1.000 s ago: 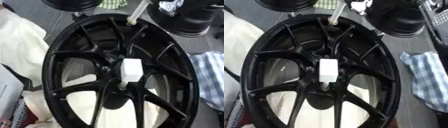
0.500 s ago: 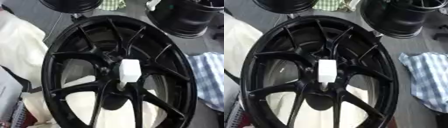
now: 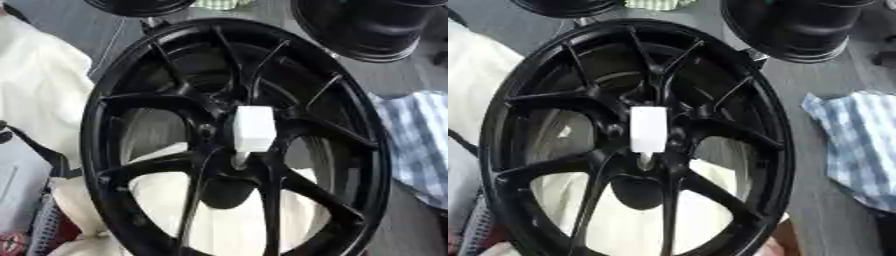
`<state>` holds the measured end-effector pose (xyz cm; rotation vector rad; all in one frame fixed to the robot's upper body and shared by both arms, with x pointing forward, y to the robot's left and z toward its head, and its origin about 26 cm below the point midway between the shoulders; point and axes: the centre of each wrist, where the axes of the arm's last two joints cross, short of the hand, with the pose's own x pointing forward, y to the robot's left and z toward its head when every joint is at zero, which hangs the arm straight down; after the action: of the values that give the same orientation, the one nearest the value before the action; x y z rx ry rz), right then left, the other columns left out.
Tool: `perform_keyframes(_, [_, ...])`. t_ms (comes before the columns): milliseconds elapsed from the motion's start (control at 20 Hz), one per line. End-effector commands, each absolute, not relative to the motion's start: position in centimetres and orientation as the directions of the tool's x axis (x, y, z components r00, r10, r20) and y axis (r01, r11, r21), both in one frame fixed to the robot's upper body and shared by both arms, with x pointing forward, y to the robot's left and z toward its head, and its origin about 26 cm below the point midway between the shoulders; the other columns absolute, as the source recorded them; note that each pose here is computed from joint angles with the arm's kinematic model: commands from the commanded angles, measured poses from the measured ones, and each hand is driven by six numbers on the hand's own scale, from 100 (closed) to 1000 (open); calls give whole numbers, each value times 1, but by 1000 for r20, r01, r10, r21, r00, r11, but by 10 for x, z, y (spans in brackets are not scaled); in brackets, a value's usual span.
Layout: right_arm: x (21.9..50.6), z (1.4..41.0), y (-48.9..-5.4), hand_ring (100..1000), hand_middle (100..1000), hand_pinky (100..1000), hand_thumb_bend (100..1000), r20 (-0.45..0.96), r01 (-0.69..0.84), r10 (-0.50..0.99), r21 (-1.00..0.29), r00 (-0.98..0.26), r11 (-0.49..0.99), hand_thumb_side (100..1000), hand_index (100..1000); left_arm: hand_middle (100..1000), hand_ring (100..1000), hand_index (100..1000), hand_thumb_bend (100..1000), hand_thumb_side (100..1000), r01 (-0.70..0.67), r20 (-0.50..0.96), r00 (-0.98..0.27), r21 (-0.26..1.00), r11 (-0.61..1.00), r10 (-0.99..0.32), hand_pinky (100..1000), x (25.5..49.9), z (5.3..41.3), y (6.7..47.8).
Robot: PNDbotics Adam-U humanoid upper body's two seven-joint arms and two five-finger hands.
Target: Pull the pin out of the wheel hub.
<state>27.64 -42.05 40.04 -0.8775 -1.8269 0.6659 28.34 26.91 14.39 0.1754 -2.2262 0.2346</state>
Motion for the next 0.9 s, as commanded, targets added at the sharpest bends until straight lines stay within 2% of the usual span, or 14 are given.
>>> perform_keyframes(50, [264, 411, -434, 509, 150, 724, 100, 502, 373, 836, -749, -222, 548, 198, 256, 617, 669, 815, 125, 792, -224, 768, -637, -108, 969, -62, 698, 281, 150, 272])
perform_keyframes(350, [263, 363, -443, 514, 162, 723, 100, 532, 445, 839, -727, -116, 523, 198, 268, 617, 668, 816, 119, 786, -243, 757, -650, -114, 963, -74, 698, 281, 152, 274])
perform_keyframes(450, [261, 343, -442, 537, 207, 737, 100, 544, 461, 834, -720, -91, 519, 198, 312, 617, 668, 816, 118, 785, -245, 751, -656, -118, 962, -75, 698, 282, 153, 274])
perform_keyframes(550, [259, 322, -441, 576, 292, 764, 100, 557, 475, 828, -713, -62, 516, 198, 391, 617, 667, 816, 119, 786, -243, 747, -661, -123, 962, -71, 698, 283, 154, 273])
perform_keyframes(600, [258, 310, -441, 621, 384, 789, 100, 566, 480, 823, -711, -43, 514, 201, 476, 617, 667, 815, 119, 786, -243, 746, -662, -126, 962, -69, 698, 283, 154, 273])
perform_keyframes(650, [257, 297, -440, 643, 428, 801, 100, 574, 481, 818, -711, -22, 512, 202, 515, 617, 667, 815, 118, 786, -243, 746, -663, -129, 961, -68, 698, 283, 155, 272])
perform_keyframes(800, [253, 262, -438, 815, 703, 900, 100, 594, 480, 803, -715, 35, 508, 205, 780, 617, 666, 815, 121, 788, -243, 747, -662, -136, 960, -61, 698, 283, 154, 271])
perform_keyframes(900, [247, 240, -438, 928, 856, 962, 100, 607, 459, 791, -726, 77, 512, 196, 888, 617, 667, 815, 122, 787, -237, 748, -662, -141, 961, -54, 698, 283, 154, 270])
